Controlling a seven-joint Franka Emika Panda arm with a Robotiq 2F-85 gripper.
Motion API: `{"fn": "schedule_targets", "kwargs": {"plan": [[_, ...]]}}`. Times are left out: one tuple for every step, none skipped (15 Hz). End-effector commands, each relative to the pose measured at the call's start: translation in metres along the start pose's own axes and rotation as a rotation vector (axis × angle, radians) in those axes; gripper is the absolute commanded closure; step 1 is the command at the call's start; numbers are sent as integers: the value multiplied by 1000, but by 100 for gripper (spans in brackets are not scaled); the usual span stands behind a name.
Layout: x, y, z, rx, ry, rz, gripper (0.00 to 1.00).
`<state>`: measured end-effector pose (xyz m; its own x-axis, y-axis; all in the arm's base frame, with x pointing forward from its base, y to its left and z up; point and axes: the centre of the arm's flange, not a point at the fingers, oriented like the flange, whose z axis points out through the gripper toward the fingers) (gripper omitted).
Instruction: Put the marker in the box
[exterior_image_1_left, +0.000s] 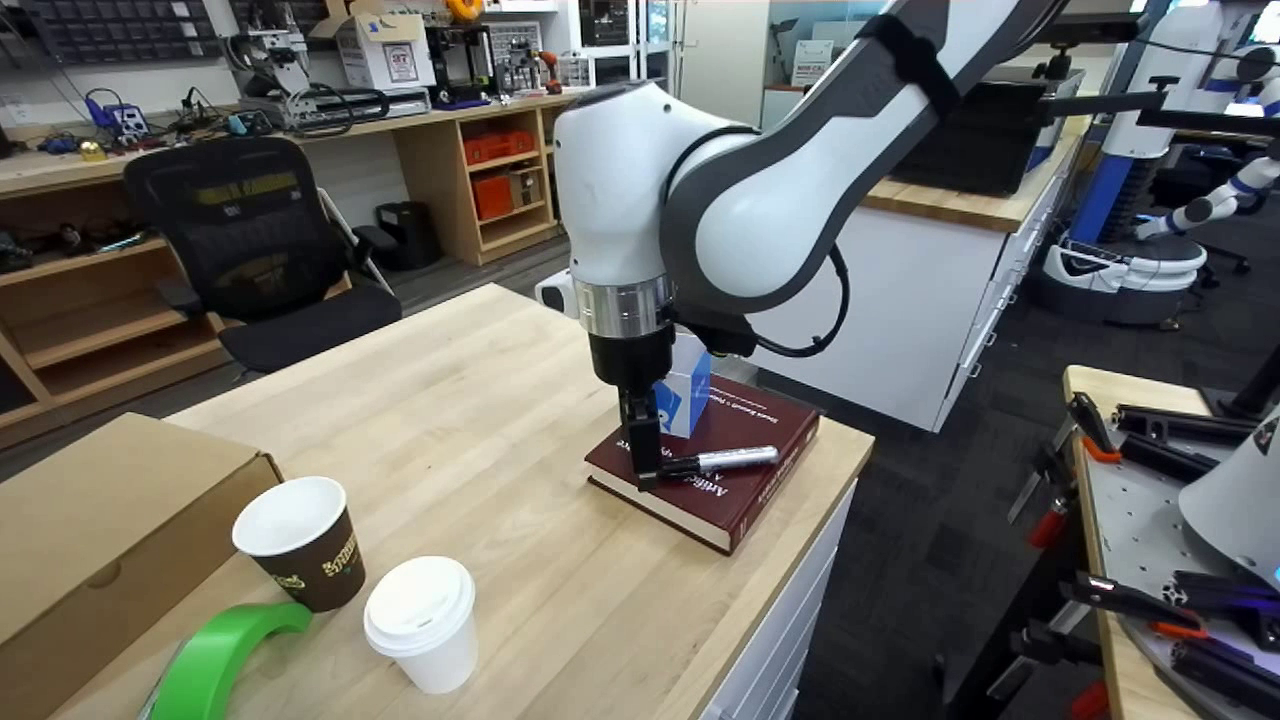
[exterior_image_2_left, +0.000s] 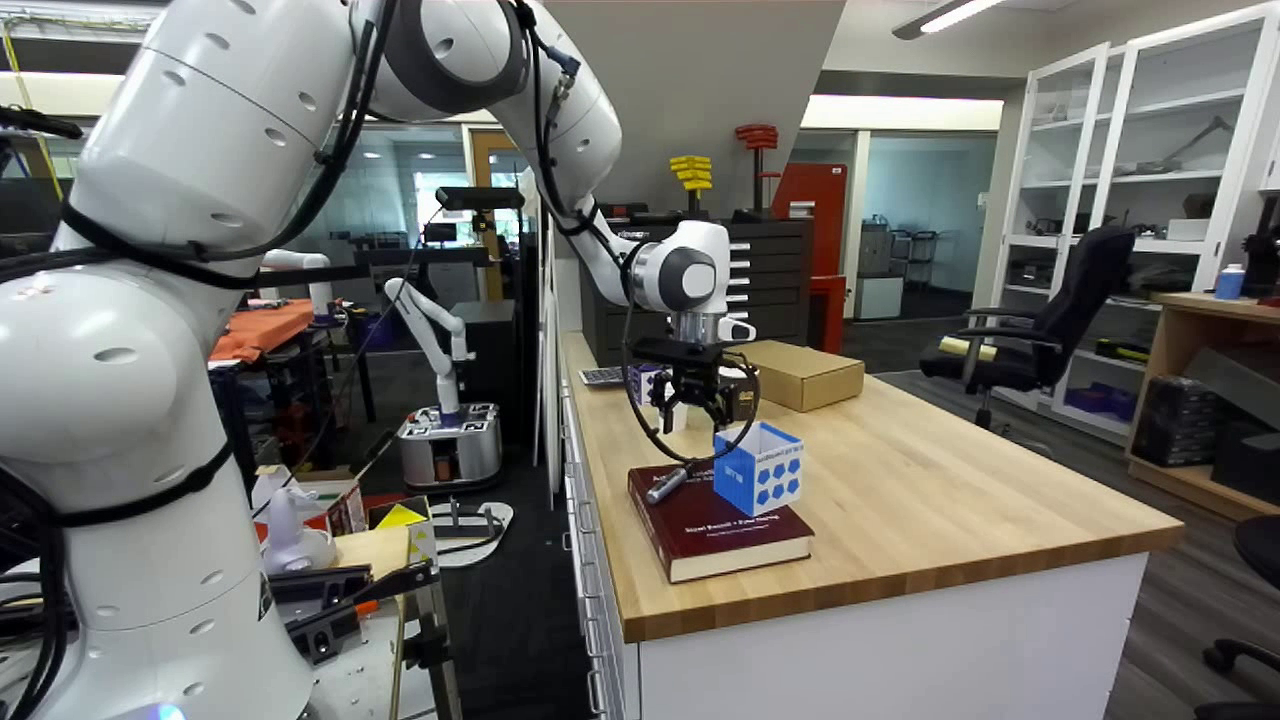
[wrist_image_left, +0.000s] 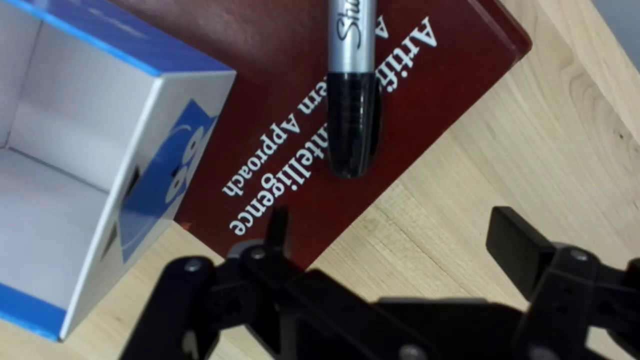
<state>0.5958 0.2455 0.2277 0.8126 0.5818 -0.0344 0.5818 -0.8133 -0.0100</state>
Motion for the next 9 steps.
{"fn": "schedule_targets", "kwargs": {"plan": [[-21,3,2,3,-19,43,0],[-24,4,4,5,-23,49,0],[-26,6,7,9,-28,55,0],[-29,7,9,12,-34,62,0],[-31,8,11,15,-38,68,0],[-34,9,12,19,-41,75,0],[-35,10,14,21,-45,80,0],[-37,11,17,25,-49,84,0],[-39,11,19,28,-52,88,0]]}}
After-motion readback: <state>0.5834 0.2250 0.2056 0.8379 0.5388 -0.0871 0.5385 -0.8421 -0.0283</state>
